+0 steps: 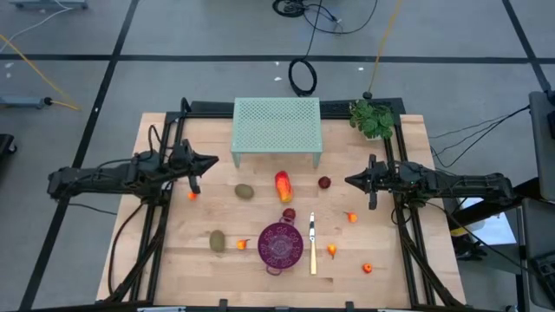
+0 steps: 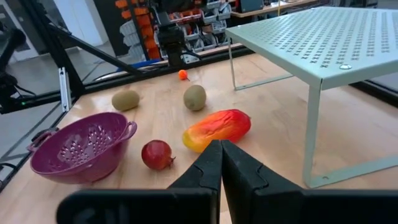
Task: Pick & Place Fruit
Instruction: Put the violet strainer bowl on the shelf
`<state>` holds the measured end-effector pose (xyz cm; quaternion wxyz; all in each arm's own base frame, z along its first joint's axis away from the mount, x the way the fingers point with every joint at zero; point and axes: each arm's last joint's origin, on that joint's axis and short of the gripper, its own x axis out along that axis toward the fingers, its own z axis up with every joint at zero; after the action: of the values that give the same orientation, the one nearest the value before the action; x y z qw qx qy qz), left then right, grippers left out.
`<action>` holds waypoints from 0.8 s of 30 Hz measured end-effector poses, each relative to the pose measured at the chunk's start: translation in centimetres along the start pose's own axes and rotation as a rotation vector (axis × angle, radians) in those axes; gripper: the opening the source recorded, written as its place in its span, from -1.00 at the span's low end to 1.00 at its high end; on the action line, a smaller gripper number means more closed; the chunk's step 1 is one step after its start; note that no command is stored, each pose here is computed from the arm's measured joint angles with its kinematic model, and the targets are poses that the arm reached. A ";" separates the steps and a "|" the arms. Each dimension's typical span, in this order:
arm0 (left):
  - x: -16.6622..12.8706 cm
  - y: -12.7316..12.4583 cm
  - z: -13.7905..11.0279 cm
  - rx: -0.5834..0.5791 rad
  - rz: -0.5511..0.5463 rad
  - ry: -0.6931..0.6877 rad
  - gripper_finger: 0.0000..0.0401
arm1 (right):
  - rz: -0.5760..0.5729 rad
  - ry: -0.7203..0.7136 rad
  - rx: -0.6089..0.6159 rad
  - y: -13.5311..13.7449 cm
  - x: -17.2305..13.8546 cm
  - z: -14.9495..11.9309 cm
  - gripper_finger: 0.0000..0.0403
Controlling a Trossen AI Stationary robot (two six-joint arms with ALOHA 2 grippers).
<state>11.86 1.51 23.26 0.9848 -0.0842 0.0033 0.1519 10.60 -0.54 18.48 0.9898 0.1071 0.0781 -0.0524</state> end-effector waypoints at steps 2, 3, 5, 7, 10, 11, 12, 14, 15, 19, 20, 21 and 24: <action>0.8 -0.6 0.7 0.000 -0.013 0.046 -0.96 | -0.005 -0.001 -0.001 0.0 0.0 0.0 -0.98; 1.1 -1.0 1.0 -0.002 -0.021 0.071 -0.98 | -0.006 -0.001 -0.001 0.0 0.0 0.0 -0.98; 2.1 -1.8 2.0 -0.022 -0.034 0.110 -0.98 | -0.006 -0.001 -0.005 0.0 0.0 0.0 -0.98; 3.0 -2.6 2.8 -0.026 -0.028 0.155 -0.97 | -0.006 -0.001 -0.005 0.0 0.0 0.0 -0.98; 4.3 -4.0 4.0 -0.003 -0.040 0.233 -0.99 | -0.006 -0.001 -0.005 0.0 0.0 0.0 -0.98; 4.7 -4.5 4.3 -0.007 -0.044 0.262 -0.99 | -0.006 -0.001 -0.012 0.0 0.0 0.0 -0.98; 5.1 -5.0 4.7 -0.023 -0.040 0.290 -0.99 | -0.006 -0.001 -0.022 0.0 0.0 0.0 -0.98; 5.8 -6.0 5.2 -0.082 -0.025 0.337 -0.98 | -0.006 -0.001 -0.036 0.0 0.0 0.0 -0.98; 6.1 -6.5 5.5 -0.116 -0.015 0.358 -0.98 | -0.006 -0.001 -0.045 0.0 0.0 0.0 -0.98; 6.9 -8.4 6.1 -0.222 0.004 0.439 -0.99 | -0.006 -0.001 -0.053 0.0 0.0 0.0 -0.98; 7.2 -8.9 6.1 -0.244 0.005 0.458 -0.99 | -0.006 -0.001 -0.053 0.0 0.0 0.0 -0.98; 7.4 -9.5 6.1 -0.264 -0.002 0.469 -0.99 | -0.006 -0.001 -0.053 0.0 0.0 0.0 -0.98; 8.0 -11.2 5.9 -0.311 -0.015 0.512 -0.99 | -0.006 -0.001 -0.054 0.0 0.0 0.0 -0.98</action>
<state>22.70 -5.66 30.69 0.9283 -0.2698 0.2276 0.1171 10.60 -0.56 18.48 0.9922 0.0802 0.0794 -0.0532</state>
